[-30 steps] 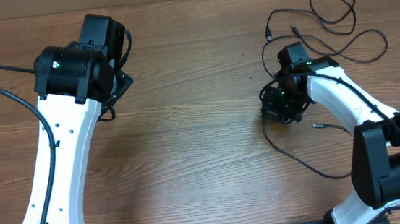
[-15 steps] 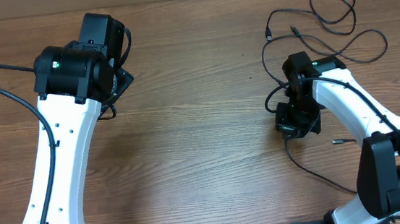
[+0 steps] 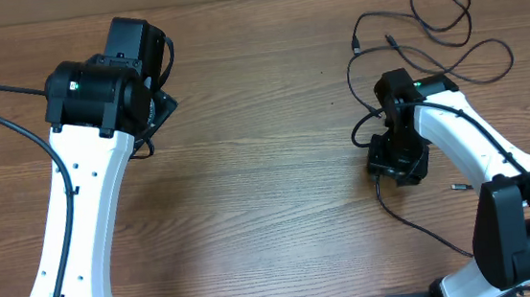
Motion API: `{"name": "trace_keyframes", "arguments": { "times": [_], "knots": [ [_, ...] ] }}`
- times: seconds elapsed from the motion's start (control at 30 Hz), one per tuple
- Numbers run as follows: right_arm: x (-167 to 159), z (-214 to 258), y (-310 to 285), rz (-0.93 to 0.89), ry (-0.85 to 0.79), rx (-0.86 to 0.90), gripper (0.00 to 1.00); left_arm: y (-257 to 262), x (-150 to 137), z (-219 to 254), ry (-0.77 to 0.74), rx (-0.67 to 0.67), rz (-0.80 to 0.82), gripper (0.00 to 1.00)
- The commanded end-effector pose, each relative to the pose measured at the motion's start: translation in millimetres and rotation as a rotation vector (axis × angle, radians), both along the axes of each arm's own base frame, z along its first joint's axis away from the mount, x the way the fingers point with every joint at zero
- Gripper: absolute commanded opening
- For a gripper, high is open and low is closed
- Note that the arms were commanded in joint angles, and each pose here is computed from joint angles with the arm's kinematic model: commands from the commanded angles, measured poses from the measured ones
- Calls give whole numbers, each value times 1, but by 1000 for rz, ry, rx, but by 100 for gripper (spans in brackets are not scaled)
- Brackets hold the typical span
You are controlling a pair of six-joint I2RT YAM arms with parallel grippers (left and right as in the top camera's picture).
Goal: Untangle cables
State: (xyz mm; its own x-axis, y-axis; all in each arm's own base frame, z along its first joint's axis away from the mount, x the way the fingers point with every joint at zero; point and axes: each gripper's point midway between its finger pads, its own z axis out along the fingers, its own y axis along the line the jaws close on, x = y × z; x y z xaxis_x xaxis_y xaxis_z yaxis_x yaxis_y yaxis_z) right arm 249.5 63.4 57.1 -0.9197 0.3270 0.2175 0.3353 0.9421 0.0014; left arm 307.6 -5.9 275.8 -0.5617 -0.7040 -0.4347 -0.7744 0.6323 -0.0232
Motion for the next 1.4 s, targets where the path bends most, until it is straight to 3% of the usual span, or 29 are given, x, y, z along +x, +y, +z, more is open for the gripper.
{"name": "trace_keyframes", "arguments": {
  "times": [0.0, 0.27, 0.43, 0.6, 0.93, 1.37],
  "knots": [
    [7, 10, -7, -35, -36, -6, 100, 0, 1, -2, 14, 11, -23, 100],
    [45, 51, -43, -170, -138, 3, 100, 0, 1, -2, 21, 17, -42, 99],
    [59, 54, -82, -356, -185, 36, 100, 0, 1, -2, 22, 18, -44, 100],
    [47, 49, -123, -501, -163, 31, 100, 0, 1, -2, 20, 18, -44, 99],
    [-6, 4, -175, -913, -28, -88, 100, -1, 3, -5, 32, 22, -52, 100],
    [-37, -23, -213, -1072, -15, -253, 100, -2, 7, -13, 62, 25, -59, 100]
  ]
}}
